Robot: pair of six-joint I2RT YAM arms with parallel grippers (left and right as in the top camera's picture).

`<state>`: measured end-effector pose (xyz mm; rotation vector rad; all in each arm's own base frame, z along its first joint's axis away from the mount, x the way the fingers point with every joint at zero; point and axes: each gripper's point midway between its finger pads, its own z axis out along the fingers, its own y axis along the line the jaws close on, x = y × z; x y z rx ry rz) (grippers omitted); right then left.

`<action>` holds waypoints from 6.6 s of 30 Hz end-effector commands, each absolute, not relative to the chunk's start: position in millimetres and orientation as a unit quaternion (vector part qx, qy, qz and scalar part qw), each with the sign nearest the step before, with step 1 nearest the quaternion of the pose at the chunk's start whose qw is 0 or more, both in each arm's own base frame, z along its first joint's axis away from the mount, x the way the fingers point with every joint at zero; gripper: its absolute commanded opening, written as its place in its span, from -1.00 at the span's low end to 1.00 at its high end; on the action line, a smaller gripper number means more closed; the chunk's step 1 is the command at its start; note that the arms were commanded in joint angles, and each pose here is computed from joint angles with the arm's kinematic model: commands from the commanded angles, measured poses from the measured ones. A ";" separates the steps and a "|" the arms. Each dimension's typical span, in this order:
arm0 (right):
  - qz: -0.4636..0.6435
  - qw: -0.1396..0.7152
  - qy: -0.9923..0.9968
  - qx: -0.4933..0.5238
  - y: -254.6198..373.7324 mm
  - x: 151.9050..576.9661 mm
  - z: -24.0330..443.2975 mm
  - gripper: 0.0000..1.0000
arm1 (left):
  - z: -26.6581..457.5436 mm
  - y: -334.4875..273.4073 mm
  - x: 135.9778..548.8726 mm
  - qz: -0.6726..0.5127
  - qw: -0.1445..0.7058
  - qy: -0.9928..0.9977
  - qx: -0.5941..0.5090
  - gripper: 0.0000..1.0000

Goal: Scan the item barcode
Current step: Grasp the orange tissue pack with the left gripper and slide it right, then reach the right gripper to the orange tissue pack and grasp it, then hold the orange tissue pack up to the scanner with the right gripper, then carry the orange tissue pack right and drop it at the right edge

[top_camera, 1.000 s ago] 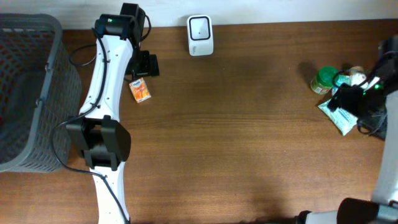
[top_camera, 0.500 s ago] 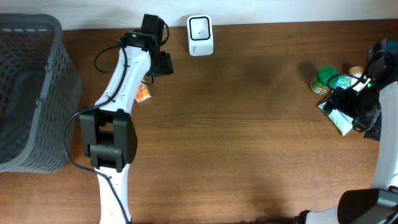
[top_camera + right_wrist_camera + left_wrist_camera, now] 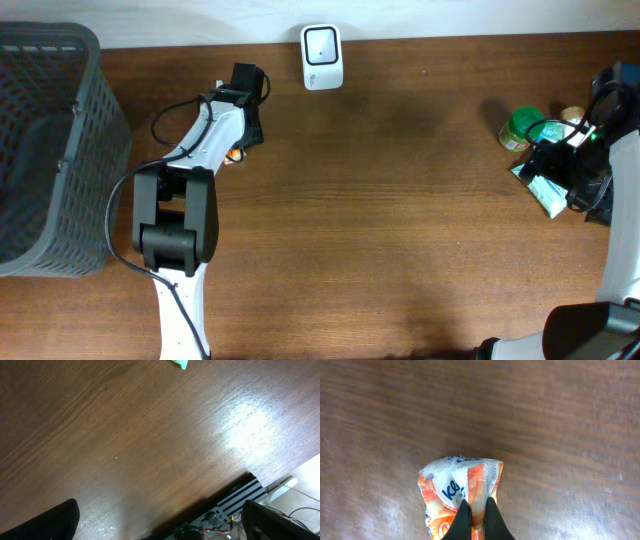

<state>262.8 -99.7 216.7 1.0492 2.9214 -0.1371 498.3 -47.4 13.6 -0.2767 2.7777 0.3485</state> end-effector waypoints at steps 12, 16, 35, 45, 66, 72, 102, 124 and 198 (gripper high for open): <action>-0.050 0.018 0.941 0.335 -101.7 262.1 217.1 0.97 | 170.0 -245.9 392.7 -0.527 0.104 0.791 0.294 -1.00; -0.050 0.018 0.941 0.335 -101.7 262.2 217.2 0.97 | 156.7 -256.9 383.2 -0.493 0.087 0.806 0.315 -1.00; -0.050 0.018 0.941 0.335 -101.7 262.1 217.1 0.97 | 161.1 -213.1 420.3 -0.050 0.140 0.987 0.054 0.78; -0.021 0.047 0.941 0.335 -96.9 279.2 217.4 0.97 | 131.2 -43.5 422.5 0.110 0.066 0.988 -0.085 0.98; 0.239 0.053 0.969 -0.022 176.1 352.9 2.3 -0.04 | 114.5 -22.4 426.6 0.114 0.066 0.985 -0.109 0.98; 0.237 0.013 0.971 -0.017 175.0 332.0 -6.9 -0.08 | 114.5 -22.4 426.6 0.114 0.066 0.985 -0.109 0.98; 0.687 0.171 0.671 -0.220 209.0 402.3 264.0 -0.92 | 114.5 -22.9 426.6 0.114 0.066 0.985 -0.109 0.98; 0.290 0.316 0.902 0.053 144.4 501.3 111.6 -0.92 | 114.5 -22.9 426.6 0.114 0.066 0.985 -0.109 0.98; -0.084 0.069 0.989 0.096 -76.2 386.1 165.1 0.97 | 114.5 -22.4 426.6 0.114 0.066 0.985 -0.109 0.98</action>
